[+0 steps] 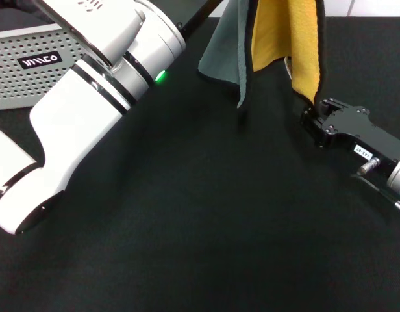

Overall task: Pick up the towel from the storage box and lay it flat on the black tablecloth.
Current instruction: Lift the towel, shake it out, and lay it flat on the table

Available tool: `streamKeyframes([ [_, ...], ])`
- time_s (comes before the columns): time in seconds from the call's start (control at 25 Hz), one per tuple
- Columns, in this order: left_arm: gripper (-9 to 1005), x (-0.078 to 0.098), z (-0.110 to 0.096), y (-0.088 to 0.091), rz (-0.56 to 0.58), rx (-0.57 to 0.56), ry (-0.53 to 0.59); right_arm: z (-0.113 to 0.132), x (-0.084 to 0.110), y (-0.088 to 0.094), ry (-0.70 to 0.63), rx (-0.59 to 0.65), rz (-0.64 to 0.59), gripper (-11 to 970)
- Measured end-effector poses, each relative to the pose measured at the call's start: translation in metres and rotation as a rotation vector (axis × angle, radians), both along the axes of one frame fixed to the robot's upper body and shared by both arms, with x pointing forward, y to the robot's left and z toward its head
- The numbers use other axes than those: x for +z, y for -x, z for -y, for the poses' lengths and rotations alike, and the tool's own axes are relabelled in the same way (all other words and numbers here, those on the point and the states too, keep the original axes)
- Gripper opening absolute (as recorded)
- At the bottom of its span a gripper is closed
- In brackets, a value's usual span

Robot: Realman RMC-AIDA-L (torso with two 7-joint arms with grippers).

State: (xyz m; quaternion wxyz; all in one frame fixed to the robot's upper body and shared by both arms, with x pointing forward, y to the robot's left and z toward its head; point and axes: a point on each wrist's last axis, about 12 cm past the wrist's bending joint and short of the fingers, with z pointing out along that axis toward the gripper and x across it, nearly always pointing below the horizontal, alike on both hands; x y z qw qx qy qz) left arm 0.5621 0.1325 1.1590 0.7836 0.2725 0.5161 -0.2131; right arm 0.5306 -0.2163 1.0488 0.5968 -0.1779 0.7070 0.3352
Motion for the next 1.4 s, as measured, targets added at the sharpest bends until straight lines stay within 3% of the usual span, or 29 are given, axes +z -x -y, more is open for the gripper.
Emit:
streamKeyframes([
  [0.12, 20, 0.0, 0.0, 0.0, 0.001, 0.001, 0.0, 0.0, -0.001, 0.001, -0.003, -0.004, -0.005, 123],
  [0.32, 20, 0.001, -0.003, -0.002, 0.003, 0.011, 0.003, 0.0, -0.001, 0.003, -0.016, 0.003, -0.004, 346],
  [0.68, 20, 0.001, -0.008, -0.003, 0.0, 0.031, 0.006, -0.003, 0.003, 0.004, -0.03, 0.015, 0.011, 651],
  [0.88, 20, 0.001, -0.008, -0.004, 0.001, 0.028, 0.004, -0.004, 0.004, 0.0, -0.021, 0.01, 0.007, 486],
  [1.32, 21, 0.001, -0.011, -0.006, -0.001, 0.042, 0.006, -0.007, 0.005, -0.001, 0.021, 0.004, 0.027, 267],
  [1.4, 21, 0.0, -0.012, -0.006, -0.003, 0.044, 0.007, -0.009, 0.006, -0.002, 0.037, 0.001, 0.031, 181],
])
